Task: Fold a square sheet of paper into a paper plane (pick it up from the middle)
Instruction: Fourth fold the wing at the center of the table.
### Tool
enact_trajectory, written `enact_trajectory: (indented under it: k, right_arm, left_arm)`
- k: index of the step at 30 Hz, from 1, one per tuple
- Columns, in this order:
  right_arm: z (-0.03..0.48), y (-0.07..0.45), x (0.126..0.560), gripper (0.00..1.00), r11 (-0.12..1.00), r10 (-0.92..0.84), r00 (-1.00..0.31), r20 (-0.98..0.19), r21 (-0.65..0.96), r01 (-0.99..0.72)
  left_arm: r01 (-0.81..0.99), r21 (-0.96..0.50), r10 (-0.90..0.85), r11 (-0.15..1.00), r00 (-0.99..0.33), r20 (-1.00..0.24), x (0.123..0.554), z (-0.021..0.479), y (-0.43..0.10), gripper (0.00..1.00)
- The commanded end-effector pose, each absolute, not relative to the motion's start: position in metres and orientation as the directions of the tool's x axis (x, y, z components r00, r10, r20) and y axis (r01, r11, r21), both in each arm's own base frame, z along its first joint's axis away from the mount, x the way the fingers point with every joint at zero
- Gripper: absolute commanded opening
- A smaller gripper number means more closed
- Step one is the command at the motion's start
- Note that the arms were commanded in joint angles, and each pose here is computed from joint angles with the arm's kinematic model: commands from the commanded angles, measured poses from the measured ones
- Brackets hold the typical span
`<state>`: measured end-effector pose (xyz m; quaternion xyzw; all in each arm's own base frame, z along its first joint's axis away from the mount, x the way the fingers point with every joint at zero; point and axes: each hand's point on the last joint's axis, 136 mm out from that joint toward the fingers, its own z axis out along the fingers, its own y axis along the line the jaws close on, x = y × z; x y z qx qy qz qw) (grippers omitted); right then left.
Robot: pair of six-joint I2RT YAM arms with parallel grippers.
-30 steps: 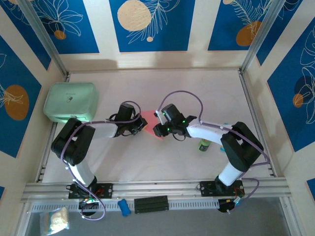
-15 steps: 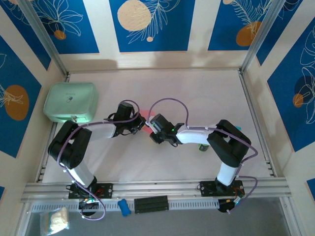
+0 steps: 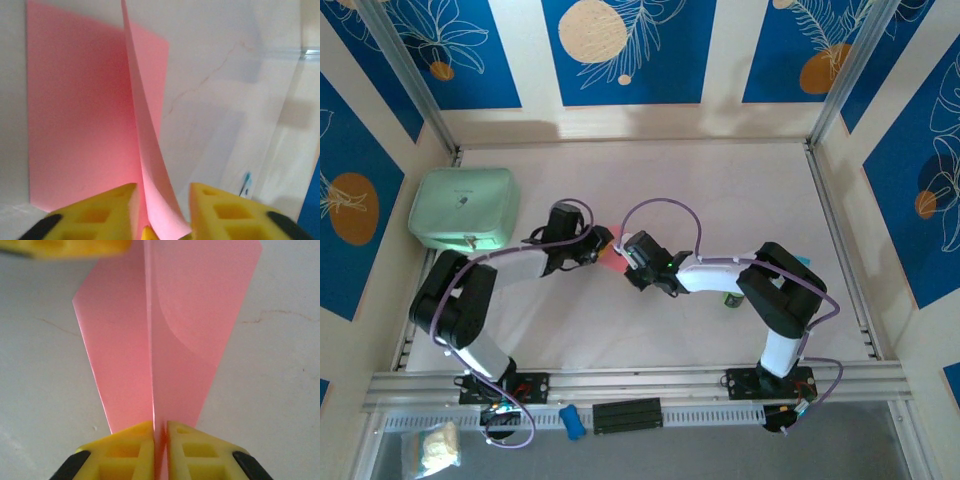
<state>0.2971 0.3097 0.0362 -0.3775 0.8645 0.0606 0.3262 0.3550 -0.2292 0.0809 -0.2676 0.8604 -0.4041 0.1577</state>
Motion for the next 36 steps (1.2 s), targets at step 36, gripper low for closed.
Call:
enact_trajectory:
  k: [36]
  right_arm:
    - [0.041,0.323,0.300,0.11,0.697,-0.525,-0.593,-0.611,0.092,-0.711]
  left_arm:
    - [-0.242,-0.808,-0.456,0.537,-0.889,-0.037,0.328,0.056,-0.231,0.21]
